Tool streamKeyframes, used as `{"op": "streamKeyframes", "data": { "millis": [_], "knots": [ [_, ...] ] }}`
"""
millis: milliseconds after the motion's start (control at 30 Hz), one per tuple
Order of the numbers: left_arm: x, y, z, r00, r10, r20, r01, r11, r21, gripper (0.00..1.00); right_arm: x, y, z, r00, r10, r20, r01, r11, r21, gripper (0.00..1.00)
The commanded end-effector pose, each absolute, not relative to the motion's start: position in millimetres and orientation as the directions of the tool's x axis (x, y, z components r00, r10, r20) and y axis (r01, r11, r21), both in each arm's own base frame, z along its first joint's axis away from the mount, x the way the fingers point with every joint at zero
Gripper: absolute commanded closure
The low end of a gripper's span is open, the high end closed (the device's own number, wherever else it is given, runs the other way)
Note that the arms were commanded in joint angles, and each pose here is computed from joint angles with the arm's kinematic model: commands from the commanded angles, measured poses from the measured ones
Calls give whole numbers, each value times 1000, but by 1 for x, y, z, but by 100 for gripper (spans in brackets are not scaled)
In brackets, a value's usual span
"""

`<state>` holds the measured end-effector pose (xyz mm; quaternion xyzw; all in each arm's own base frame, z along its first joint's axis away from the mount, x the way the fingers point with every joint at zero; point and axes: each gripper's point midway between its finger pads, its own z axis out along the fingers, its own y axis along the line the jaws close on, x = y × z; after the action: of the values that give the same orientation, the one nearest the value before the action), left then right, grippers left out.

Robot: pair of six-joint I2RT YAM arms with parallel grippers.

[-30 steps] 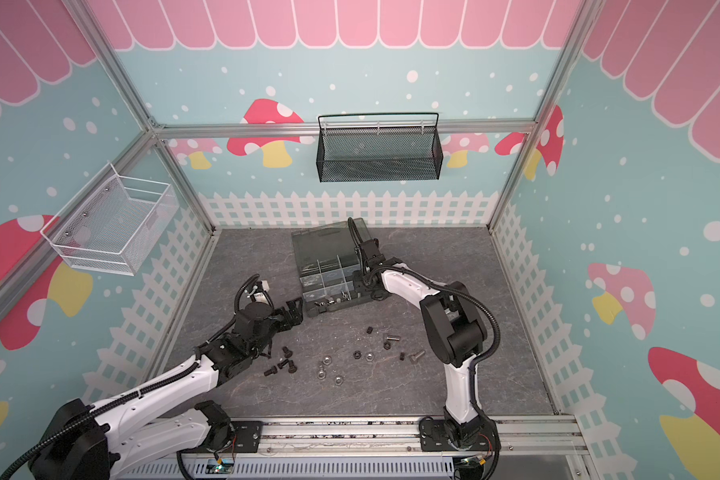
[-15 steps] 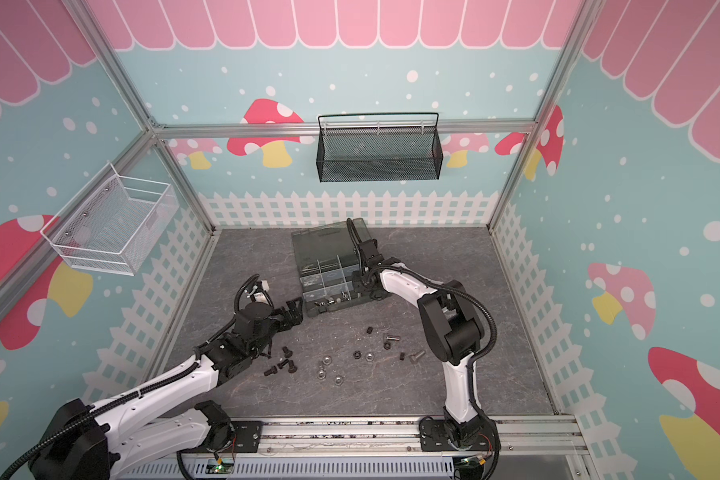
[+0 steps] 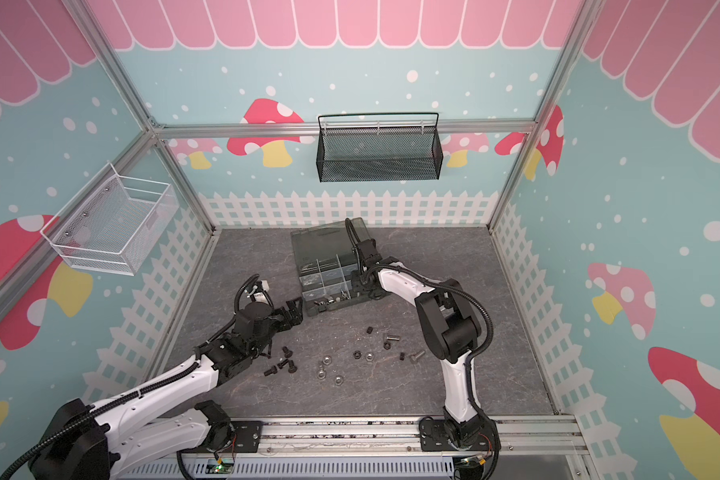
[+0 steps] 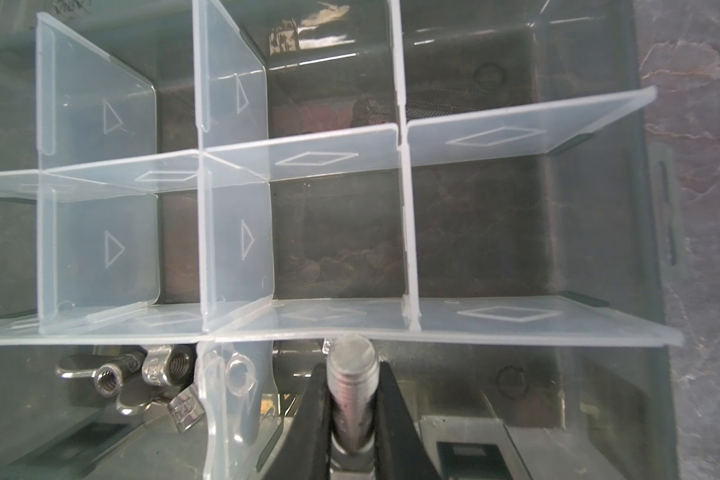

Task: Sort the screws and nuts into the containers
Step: 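Open the right gripper to drop the second bolt into the compartment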

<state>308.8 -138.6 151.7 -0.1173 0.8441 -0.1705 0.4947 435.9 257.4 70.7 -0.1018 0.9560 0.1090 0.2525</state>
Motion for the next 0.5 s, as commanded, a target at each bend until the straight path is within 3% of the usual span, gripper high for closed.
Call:
{"op": "streamKeyframes", "data": {
  "millis": [0, 467],
  "knots": [
    [311, -137, 156, -468, -404, -786, -47, 899, -435, 0, 430, 256, 76, -857, -137, -497, -244, 957, 156, 97],
    [313, -139, 160, -464, -408, -787, -39, 896, -442, 1, 417, 251, 76, -866, -141, -479, -234, 962, 140, 96]
  ]
}}
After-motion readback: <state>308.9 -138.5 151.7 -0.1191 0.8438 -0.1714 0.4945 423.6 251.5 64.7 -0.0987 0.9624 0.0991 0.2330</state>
